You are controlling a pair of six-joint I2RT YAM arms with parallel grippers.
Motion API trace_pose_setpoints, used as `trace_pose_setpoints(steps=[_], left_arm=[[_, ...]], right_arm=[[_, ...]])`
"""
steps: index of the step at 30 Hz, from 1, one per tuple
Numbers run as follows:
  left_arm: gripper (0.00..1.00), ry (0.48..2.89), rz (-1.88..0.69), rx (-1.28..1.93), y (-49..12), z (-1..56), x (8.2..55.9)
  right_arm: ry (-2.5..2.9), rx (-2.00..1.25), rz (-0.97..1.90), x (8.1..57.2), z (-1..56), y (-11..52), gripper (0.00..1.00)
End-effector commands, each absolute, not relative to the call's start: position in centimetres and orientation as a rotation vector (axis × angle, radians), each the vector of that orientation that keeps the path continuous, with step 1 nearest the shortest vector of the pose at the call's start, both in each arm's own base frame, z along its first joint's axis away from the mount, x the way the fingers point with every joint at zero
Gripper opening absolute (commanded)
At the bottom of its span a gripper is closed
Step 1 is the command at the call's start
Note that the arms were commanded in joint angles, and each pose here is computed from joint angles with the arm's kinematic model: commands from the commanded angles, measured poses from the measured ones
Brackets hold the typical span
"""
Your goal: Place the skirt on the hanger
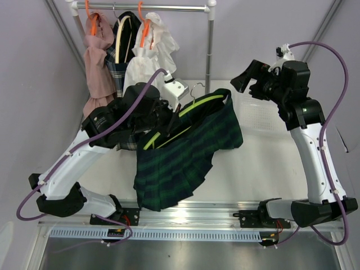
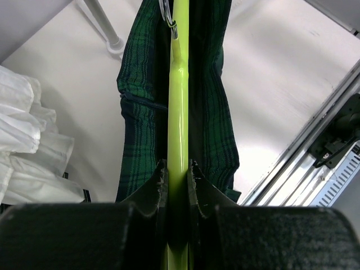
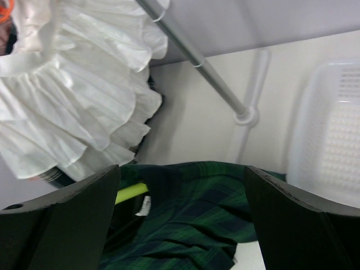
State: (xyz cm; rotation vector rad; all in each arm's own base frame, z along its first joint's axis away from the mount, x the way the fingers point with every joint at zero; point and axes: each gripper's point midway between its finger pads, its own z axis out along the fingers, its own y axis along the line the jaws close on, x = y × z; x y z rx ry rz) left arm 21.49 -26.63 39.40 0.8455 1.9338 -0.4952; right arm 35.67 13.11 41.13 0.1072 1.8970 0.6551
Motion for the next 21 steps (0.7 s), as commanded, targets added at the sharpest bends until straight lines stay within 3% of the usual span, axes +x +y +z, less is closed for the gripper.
trace_pose_setpoints(steps=[1,15,21], left_arm=[[0.00,1.787,-0.542,0.719,-25.9,44.9,22.0],[0.00,1.807,-0.320,0.379,-18.6,49.5,25.9],[0.00,1.762,-0.308,0.362,-19.0,51.0,27.4]], right_arm=[[1.812,0.045,0.784,34.9,44.3,14.8,0.97],[1.813,0.054,0.775,35.6,46.1,14.6,0.97],[1.807,0.060,0.773,35.6,46.5,14.6,0.97]])
